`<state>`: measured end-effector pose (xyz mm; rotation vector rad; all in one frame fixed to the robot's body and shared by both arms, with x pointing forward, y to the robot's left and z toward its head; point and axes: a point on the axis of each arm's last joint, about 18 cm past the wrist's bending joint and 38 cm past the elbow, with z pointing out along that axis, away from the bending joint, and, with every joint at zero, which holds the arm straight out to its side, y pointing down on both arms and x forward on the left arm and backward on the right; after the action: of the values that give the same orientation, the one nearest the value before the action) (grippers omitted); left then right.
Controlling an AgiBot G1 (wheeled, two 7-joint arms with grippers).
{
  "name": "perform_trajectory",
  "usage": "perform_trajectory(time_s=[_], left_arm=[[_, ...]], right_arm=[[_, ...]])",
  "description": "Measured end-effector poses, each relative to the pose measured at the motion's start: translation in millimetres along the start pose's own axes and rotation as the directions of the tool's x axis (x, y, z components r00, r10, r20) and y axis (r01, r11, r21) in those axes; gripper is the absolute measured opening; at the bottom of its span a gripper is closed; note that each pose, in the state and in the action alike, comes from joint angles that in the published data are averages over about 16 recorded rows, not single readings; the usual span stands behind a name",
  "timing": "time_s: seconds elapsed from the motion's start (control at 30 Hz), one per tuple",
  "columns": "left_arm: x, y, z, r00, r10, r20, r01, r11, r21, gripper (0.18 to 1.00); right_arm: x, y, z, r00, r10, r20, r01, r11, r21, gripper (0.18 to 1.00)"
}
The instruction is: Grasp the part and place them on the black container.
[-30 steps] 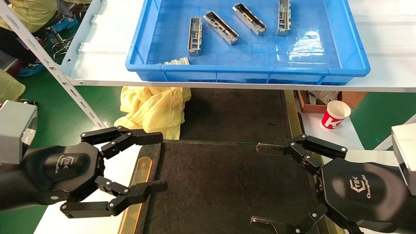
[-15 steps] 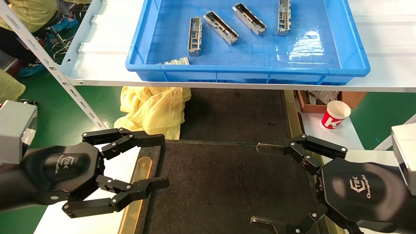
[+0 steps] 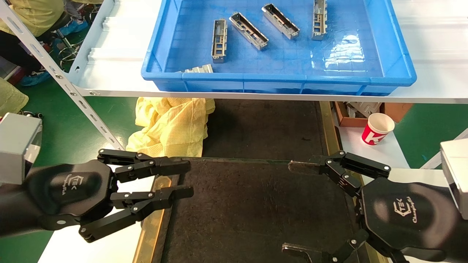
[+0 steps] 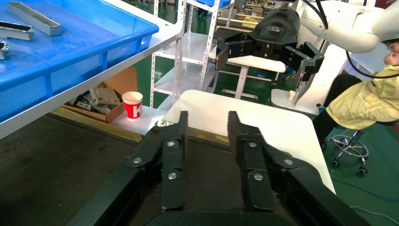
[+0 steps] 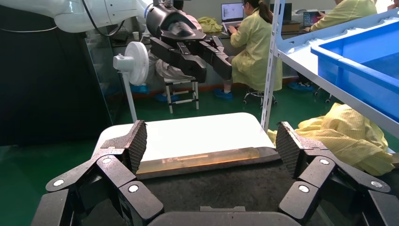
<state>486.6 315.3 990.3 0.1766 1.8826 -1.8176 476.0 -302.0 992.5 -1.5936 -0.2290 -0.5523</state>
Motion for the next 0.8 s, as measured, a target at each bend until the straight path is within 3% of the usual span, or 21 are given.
perform_trajectory(time_s=[0.3, 0.5, 0.8], left_arm=[[0.0, 0.0, 0.0, 1.0, 0.0, 0.0, 0.0, 1.0, 0.0, 0.319], [0.0, 0.0, 0.0, 1.0, 0.0, 0.0, 0.0, 1.0, 0.0, 0.246], [0.0, 0.0, 0.0, 1.0, 0.0, 0.0, 0.0, 1.0, 0.0, 0.2]], right_arm=[[0.0, 0.0, 0.0, 1.0, 0.0, 0.0, 0.0, 1.0, 0.0, 1.001], [0.0, 0.0, 0.0, 1.0, 0.0, 0.0, 0.0, 1.0, 0.0, 1.001], [0.0, 0.0, 0.0, 1.0, 0.0, 0.0, 0.0, 1.0, 0.0, 1.001]])
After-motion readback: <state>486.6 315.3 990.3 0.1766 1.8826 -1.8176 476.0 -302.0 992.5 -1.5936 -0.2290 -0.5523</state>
